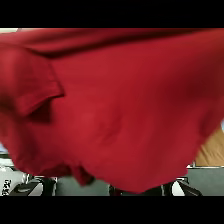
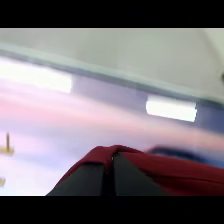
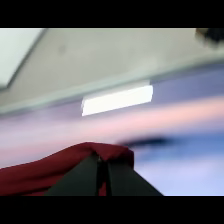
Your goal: Fold the clothes and pants, and hang the long-sleeved shirts on hangers.
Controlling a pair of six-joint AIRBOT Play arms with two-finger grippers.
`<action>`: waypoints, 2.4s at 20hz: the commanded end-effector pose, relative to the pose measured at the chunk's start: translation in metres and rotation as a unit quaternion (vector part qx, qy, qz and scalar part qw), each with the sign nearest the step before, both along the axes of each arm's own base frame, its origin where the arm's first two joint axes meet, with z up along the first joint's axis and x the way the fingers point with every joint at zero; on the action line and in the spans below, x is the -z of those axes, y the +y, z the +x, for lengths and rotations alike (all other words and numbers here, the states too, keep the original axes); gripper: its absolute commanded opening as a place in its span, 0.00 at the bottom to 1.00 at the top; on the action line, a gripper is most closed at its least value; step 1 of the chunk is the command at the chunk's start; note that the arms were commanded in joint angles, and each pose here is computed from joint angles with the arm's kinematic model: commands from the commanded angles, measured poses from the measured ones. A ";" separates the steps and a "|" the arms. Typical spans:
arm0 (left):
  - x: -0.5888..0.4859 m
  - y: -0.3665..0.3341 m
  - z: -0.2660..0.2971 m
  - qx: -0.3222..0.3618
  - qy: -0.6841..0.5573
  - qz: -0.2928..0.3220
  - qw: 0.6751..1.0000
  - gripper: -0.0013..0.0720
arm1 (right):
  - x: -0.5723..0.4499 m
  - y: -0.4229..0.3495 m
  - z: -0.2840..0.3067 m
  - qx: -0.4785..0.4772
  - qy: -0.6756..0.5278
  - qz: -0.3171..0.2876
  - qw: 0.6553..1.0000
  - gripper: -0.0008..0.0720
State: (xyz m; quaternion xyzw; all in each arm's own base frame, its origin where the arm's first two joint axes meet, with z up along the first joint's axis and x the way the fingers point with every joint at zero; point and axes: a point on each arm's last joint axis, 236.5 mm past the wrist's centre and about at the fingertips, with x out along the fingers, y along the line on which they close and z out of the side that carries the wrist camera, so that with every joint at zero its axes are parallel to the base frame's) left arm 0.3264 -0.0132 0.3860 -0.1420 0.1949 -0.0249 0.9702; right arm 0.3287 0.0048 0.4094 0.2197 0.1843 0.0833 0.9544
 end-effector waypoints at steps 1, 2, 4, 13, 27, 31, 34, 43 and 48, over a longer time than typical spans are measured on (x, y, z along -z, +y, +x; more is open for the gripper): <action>0.122 -0.009 0.071 0.048 0.137 0.007 0.989 0.04 | 0.140 0.002 0.060 -0.064 0.198 0.064 0.976 0.06; 0.163 -0.008 0.094 0.050 0.170 0.004 0.984 0.04 | 0.182 0.004 0.081 -0.073 0.229 0.058 0.969 0.06; 0.238 -0.010 0.136 0.055 0.218 -0.008 0.974 0.04 | 0.272 0.004 0.121 -0.060 0.284 0.023 0.957 0.06; 0.421 -0.020 0.228 0.080 0.287 -0.036 0.954 0.04 | 0.432 -0.027 0.233 0.034 0.276 0.004 0.960 0.06; 0.435 -0.015 0.145 0.154 0.439 -0.052 0.883 0.04 | 0.482 0.002 0.098 -0.062 0.537 -0.006 0.841 0.06; 0.445 -0.018 0.139 0.160 0.456 -0.053 0.874 0.04 | 0.494 0.004 0.091 -0.066 0.556 -0.001 0.829 0.06; 0.451 -0.020 0.134 0.165 0.468 -0.057 0.866 0.04 | 0.501 0.007 0.084 -0.072 0.571 0.004 0.818 0.06; 0.391 0.003 0.092 0.163 0.483 -0.080 0.856 0.79 | 0.427 0.005 0.055 -0.142 0.541 -0.024 0.828 0.61; 0.377 0.034 -0.011 0.061 0.466 -0.152 0.869 0.79 | 0.360 -0.052 0.018 -0.046 0.454 -0.012 0.890 0.60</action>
